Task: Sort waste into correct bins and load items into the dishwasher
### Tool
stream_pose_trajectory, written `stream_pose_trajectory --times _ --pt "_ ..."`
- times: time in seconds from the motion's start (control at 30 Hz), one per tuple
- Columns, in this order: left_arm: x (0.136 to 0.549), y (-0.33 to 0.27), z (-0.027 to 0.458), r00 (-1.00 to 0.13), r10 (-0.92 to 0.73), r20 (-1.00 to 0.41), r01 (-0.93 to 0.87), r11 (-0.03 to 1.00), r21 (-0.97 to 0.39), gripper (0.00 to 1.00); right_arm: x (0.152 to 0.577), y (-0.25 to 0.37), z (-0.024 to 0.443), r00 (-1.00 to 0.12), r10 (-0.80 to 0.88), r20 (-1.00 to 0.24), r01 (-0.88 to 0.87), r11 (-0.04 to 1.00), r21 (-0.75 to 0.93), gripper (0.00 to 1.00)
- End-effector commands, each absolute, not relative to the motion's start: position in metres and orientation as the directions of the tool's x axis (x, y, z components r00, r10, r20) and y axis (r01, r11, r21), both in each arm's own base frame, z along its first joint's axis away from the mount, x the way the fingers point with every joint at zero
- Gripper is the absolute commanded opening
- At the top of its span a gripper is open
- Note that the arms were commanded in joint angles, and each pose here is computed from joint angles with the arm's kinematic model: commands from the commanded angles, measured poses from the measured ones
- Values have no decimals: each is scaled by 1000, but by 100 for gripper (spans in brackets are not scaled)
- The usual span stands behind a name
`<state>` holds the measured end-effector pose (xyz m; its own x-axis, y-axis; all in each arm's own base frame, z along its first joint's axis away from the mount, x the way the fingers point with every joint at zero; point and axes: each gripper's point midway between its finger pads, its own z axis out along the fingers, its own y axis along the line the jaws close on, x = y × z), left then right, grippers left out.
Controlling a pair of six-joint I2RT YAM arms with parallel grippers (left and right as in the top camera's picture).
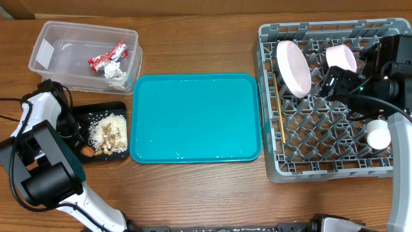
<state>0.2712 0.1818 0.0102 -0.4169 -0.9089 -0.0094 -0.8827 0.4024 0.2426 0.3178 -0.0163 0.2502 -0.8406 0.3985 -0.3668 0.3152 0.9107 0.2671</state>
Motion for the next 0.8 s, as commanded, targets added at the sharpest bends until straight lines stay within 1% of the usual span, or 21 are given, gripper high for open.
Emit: stream_pose_trajectory --times 0.0,0.03,0.07,0.1,0.17,0.27,0.37,0.47,0.53,0.57,0.63,0.7,0.77 --pt "270 185 12 -464 -886 -1 -857 449 254 44 319 -18 252 -838 397 -375 314 912 264 99" --pt "270 185 13 -473 -881 5 -852 459 253 57 319 -18 252 -838 397 -373 315 912 263 99" --pt "269 184 15 -474 -880 7 -851 460 254 63 319 -18 252 -838 397 -373 315 912 263 99" --pt "269 184 17 -474 -881 10 -850 460 256 65 319 -18 252 -838 397 -374 315 912 263 99" --pt "269 183 24 -473 -881 15 -851 461 252 66 319 -18 252 -838 397 -374 315 912 264 99" --pt "279 178 41 -475 -879 27 -858 470 207 67 319 -18 252 -838 397 -374 315 912 263 99" --pt "302 166 66 -587 -809 31 -804 587 98 68 320 -18 253 -835 397 -380 313 912 265 100" --pt "327 149 99 -677 -736 -31 -736 677 15 71 326 -18 256 -825 395 -403 304 913 273 100" --pt "345 126 119 -764 -641 -73 -637 768 -70 75 334 -17 260 -813 392 -431 288 913 289 100" --pt "356 108 131 -820 -563 -102 -551 825 -121 77 338 -16 263 -805 389 -447 277 914 298 100" --pt "369 73 151 -902 -403 -153 -375 909 -182 87 347 -11 268 -795 376 -476 238 915 325 100" --pt "371 43 162 -946 -277 -169 -245 951 -189 100 354 2 271 -806 324 -496 157 924 348 100" --pt "363 13 165 -975 -169 -144 -142 973 -182 100 357 11 267 -822 291 -490 119 928 352 100"
